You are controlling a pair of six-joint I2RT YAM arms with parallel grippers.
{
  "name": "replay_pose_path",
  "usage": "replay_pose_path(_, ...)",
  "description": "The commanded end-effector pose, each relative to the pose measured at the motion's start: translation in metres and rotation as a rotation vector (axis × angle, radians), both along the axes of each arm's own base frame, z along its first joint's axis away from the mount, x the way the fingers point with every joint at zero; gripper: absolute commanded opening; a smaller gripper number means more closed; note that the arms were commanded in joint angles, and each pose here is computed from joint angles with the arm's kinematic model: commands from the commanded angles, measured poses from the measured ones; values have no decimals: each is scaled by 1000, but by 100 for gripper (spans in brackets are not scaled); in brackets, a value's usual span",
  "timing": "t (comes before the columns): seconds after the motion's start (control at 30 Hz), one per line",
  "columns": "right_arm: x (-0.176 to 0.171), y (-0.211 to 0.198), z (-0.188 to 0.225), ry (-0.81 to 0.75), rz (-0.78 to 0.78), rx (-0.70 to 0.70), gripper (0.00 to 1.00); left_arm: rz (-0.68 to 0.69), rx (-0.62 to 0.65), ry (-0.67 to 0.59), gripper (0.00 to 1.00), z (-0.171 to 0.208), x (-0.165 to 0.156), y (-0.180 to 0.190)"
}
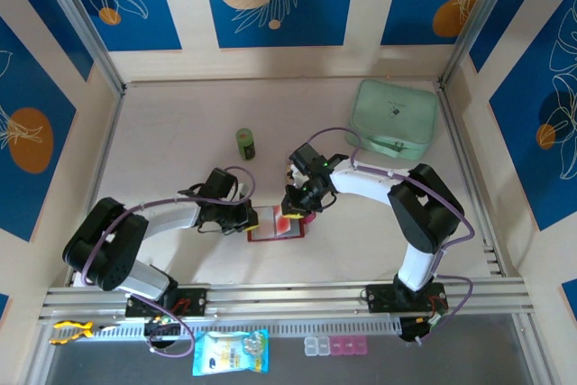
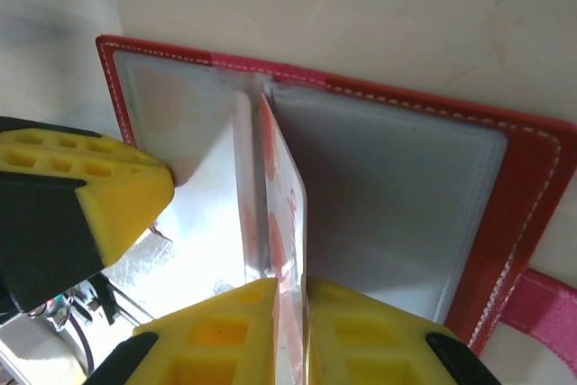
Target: Take the credit cards out of the card holder
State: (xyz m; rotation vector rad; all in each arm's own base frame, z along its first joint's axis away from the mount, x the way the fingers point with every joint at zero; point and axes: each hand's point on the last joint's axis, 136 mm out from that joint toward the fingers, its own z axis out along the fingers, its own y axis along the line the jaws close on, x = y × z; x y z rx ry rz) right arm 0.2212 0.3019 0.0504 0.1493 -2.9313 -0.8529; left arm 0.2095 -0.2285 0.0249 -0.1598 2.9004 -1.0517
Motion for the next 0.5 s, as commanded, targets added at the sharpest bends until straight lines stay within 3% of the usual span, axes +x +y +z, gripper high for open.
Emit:
replay_pose_path(0.0,2,2,4,-17,-27,7,15,2,14,34,0,-6,-11,4)
replay_pose_path(0.47,1,2,14,-43,-16,27,6,7,12,20,0,-2,-8,3)
